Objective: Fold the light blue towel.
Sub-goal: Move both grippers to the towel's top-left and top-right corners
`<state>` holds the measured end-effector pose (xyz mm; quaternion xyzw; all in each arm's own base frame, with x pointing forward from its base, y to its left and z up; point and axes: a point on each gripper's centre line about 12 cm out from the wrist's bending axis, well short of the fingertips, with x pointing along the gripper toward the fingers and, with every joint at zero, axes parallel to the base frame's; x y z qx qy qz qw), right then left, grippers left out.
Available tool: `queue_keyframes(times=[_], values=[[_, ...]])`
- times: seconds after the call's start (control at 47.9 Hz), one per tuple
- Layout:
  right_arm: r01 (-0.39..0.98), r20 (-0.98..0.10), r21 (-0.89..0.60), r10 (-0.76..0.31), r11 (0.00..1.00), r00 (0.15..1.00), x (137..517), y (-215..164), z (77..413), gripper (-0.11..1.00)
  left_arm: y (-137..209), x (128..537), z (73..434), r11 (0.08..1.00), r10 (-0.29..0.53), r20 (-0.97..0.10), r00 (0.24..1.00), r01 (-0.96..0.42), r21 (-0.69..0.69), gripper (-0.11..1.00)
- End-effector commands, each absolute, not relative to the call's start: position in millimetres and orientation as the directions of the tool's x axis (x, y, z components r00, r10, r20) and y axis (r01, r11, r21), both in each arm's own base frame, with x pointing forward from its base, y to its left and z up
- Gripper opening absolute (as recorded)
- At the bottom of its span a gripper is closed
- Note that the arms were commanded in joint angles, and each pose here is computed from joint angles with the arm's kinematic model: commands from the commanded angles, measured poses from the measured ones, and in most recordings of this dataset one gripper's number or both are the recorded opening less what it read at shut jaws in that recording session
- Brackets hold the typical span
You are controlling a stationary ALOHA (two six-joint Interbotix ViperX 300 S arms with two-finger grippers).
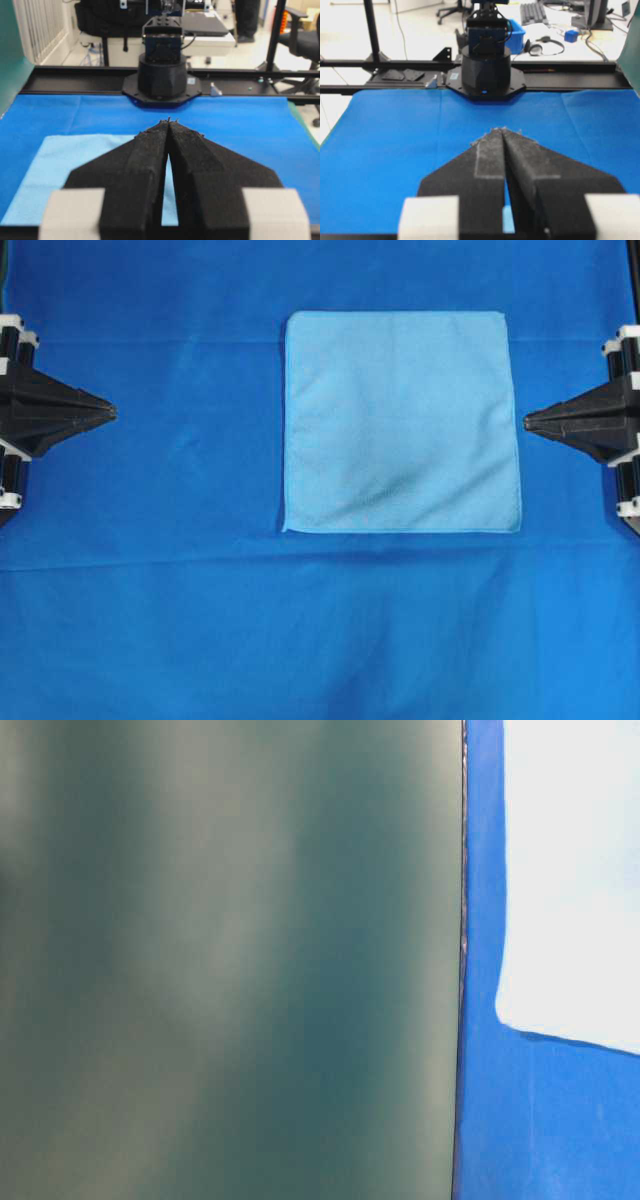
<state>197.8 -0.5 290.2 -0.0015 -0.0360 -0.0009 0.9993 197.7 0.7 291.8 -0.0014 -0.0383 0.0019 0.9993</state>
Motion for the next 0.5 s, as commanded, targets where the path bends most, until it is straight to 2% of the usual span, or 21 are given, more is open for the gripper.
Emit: queue_keyframes(times=[0.0, 0.125, 0.251, 0.397, 0.48], values=[[0.02, 0.11, -0.003, -0.019, 1.0, 0.994, 199.7, -3.9, 305.0, 0.0, 3.0, 203.6, 305.1, 1.0, 0.017, 0.098, 0.995, -0.017, 0.003, 0.0], [0.082, 0.072, 0.002, -0.082, 0.997, 0.994, 199.5, -16.5, 303.4, 0.0, 6.3, 212.5, 302.1, 0.999, 0.032, 0.083, 0.996, -0.033, 0.008, 0.0], [0.173, -0.051, 0.005, -0.172, 0.985, 0.984, 197.9, -34.6, 289.1, 0.0, 13.3, 231.1, 293.5, 0.998, 0.061, 0.058, 0.996, -0.062, 0.012, 0.0], [0.29, -0.169, 0.008, -0.285, 0.957, 0.944, 192.8, -58.2, 272.6, 0.0, 33.7, 252.4, 277.3, 0.991, 0.137, -0.008, 0.991, -0.137, -0.003, 0.0], [0.35, -0.195, 0.009, -0.342, 0.937, 0.919, 190.2, -70.7, 267.4, 0.0, 51.3, 265.5, 267.3, 0.981, 0.194, -0.06, 0.979, -0.195, -0.004, 0.0]])
